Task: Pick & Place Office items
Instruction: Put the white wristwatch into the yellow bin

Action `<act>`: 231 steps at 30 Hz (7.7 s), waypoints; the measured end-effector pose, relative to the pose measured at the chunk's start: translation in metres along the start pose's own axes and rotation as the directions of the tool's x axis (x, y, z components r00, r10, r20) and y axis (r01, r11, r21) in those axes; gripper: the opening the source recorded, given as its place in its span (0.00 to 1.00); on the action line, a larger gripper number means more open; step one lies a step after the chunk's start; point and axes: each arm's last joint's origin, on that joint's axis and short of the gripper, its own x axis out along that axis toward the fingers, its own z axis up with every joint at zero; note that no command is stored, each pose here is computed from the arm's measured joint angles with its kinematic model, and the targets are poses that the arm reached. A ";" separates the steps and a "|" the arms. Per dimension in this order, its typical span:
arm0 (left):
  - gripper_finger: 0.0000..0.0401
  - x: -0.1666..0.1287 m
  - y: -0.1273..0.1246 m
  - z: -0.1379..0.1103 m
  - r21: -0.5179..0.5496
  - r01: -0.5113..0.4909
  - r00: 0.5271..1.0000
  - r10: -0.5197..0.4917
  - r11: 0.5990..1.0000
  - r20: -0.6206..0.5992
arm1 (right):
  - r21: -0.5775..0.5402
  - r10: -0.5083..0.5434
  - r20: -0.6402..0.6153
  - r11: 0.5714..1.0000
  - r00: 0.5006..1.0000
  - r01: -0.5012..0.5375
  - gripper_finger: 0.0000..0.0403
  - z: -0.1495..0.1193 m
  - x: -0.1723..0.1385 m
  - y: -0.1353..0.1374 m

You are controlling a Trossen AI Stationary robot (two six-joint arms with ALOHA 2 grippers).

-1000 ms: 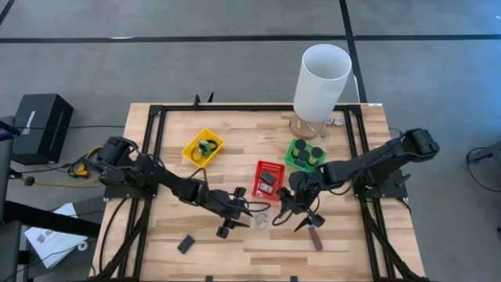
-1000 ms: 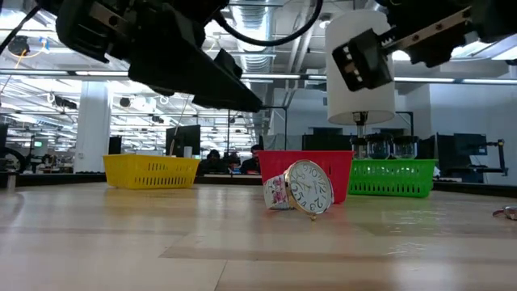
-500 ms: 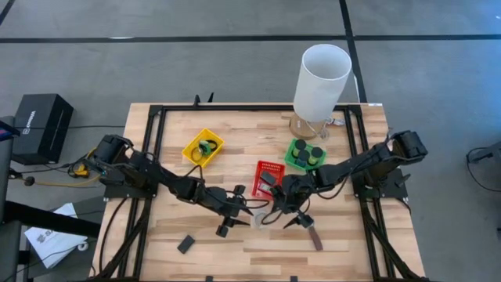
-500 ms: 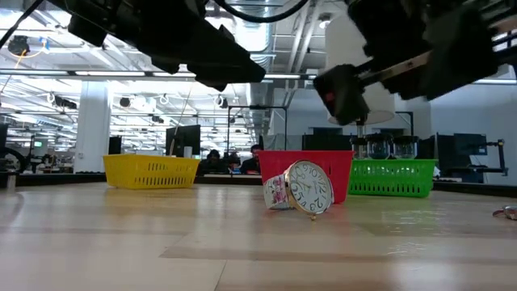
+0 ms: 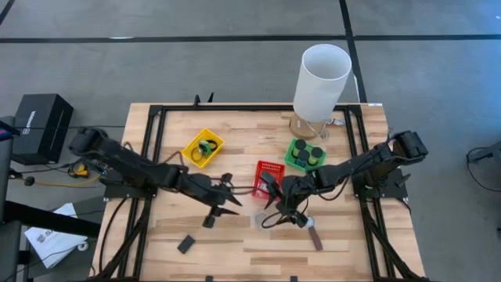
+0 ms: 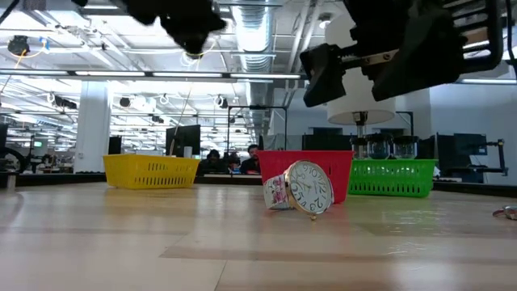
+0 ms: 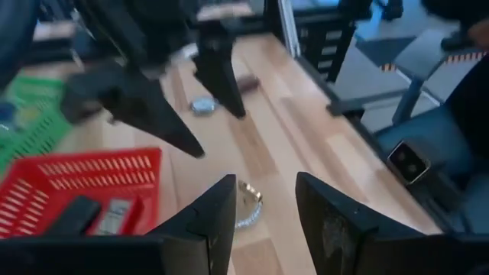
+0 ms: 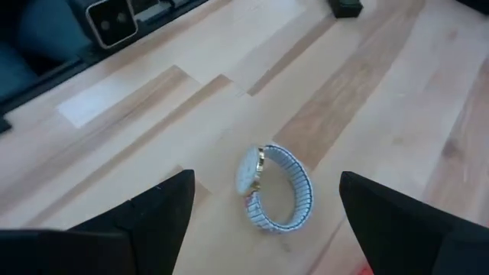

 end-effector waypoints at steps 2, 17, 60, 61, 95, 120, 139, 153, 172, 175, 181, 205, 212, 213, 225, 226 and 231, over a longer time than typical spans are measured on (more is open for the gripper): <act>0.32 -0.013 0.000 0.009 0.001 -0.001 0.999 0.001 1.000 0.042 | -0.030 0.007 -0.003 1.000 1.000 -0.007 0.79 -0.001 0.004 0.002; 0.26 -0.058 0.000 0.024 0.006 -0.004 0.982 0.002 1.000 0.191 | -0.061 0.099 -0.227 0.991 0.969 -0.115 0.78 -0.017 0.065 -0.005; 0.30 0.006 -0.004 -0.026 -0.058 0.015 0.997 -0.010 0.998 0.073 | -0.283 -0.084 -0.383 0.959 0.920 -0.030 0.06 0.043 0.037 -0.024; 0.31 0.011 -0.004 -0.028 -0.052 0.014 0.997 -0.011 0.999 0.073 | -0.278 -0.075 -0.367 0.960 0.927 -0.033 0.07 0.046 0.031 -0.025; 0.56 0.033 -0.001 -0.025 0.361 -0.262 0.948 0.167 0.895 0.272 | 0.068 0.099 -0.011 0.993 0.995 -0.098 0.07 0.071 -0.006 -0.050; 0.36 0.030 0.004 -0.019 0.285 -0.426 0.885 0.330 0.858 0.330 | 0.034 -0.106 -0.015 0.994 0.994 0.107 0.10 0.080 -0.016 -0.057; 0.04 0.029 0.005 -0.017 0.272 -0.439 0.876 0.341 0.856 0.343 | 0.029 -0.152 -0.028 0.988 0.988 0.152 0.16 0.079 -0.016 -0.061; 0.02 0.028 0.007 -0.017 0.240 -0.521 0.837 0.436 0.819 0.330 | 0.038 -0.216 -0.157 0.974 0.964 0.224 0.17 0.068 -0.018 -0.062; 0.03 0.029 0.018 -0.021 0.242 -0.545 0.832 0.481 0.803 0.278 | -0.105 -0.263 -0.279 0.964 0.924 0.243 0.17 0.058 -0.021 -0.065; 0.03 0.029 0.018 -0.021 0.242 -0.544 0.832 0.480 0.803 0.278 | -0.106 -0.270 -0.274 0.963 0.923 0.250 0.17 0.057 -0.022 -0.067; 0.04 0.029 0.018 -0.022 0.243 -0.547 0.831 0.484 0.801 0.275 | -0.108 -0.261 -0.288 0.965 0.921 0.240 0.21 0.056 -0.022 -0.066; 0.03 -0.002 0.038 -0.035 0.228 -0.853 0.484 0.875 0.471 0.006 | 0.215 -0.217 -0.356 0.928 0.909 0.306 0.54 0.049 -0.022 -0.061; 0.03 -0.069 0.085 -0.027 -0.190 -0.808 0.585 0.798 0.558 -0.146 | 0.217 -0.222 -0.344 0.927 0.912 0.307 0.51 0.048 -0.014 -0.064; 0.03 -0.078 0.092 -0.031 -0.252 -0.784 0.614 0.766 0.567 -0.189 | 0.217 -0.219 -0.350 0.927 0.911 0.306 0.50 0.046 -0.012 -0.064; 0.04 -0.118 0.114 -0.089 -0.379 -0.804 0.592 0.562 0.458 -0.578 | 0.222 -0.183 -0.407 0.931 0.895 0.291 0.48 0.028 0.018 -0.067; 0.05 -0.116 0.113 -0.094 -0.371 -0.807 0.586 0.550 0.459 -0.594 | 0.223 -0.176 -0.418 0.931 0.891 0.288 0.48 0.026 0.020 -0.066; 0.09 -0.114 0.109 -0.116 -0.338 -0.822 0.557 0.521 0.459 -0.647 | 0.223 -0.163 -0.439 0.933 0.884 0.282 0.48 0.021 0.024 -0.065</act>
